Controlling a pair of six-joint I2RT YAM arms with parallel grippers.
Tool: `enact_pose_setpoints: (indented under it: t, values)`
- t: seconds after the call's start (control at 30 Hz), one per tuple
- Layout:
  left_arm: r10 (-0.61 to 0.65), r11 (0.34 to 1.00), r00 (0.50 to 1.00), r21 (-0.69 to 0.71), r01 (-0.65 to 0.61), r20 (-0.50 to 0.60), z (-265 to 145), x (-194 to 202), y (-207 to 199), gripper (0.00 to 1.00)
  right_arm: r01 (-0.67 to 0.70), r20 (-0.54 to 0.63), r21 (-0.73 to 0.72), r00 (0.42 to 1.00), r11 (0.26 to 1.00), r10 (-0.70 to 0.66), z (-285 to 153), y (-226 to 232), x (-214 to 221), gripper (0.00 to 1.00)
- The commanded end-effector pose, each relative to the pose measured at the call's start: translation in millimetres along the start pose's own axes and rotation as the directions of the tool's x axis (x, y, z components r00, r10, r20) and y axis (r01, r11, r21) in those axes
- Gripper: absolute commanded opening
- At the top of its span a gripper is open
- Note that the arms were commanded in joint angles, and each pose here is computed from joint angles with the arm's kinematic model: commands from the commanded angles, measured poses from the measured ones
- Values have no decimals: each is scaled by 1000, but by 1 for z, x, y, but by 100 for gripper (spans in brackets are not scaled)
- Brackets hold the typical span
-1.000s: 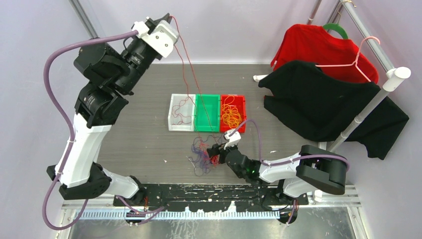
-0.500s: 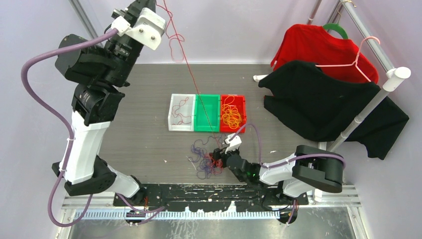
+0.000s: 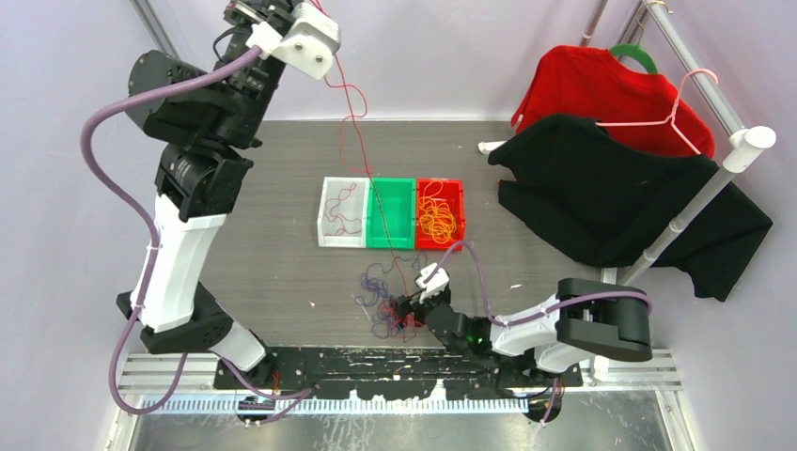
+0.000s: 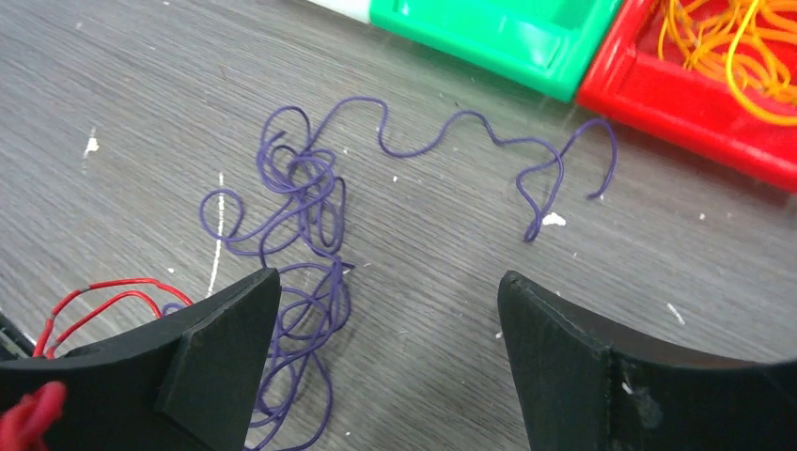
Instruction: Untangle the cables
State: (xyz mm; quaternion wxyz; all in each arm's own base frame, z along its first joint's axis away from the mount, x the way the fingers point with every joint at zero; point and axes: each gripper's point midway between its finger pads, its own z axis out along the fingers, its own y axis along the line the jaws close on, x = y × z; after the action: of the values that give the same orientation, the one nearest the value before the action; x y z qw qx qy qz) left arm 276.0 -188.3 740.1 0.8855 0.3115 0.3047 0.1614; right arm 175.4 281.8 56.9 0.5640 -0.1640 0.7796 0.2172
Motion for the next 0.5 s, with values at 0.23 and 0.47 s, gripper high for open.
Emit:
enact_pose_setpoints:
  t: [0.23,0.47]
  values:
    - [214,961,977,-183,-210,7,15,-15,47,0,191,165,49,967,980,-196,-31,8,-31,92]
    - [227,943,974,-250,-220,-3,9,-19,67,0,305,183,140,927,942,-327,-47,14,-23,98]
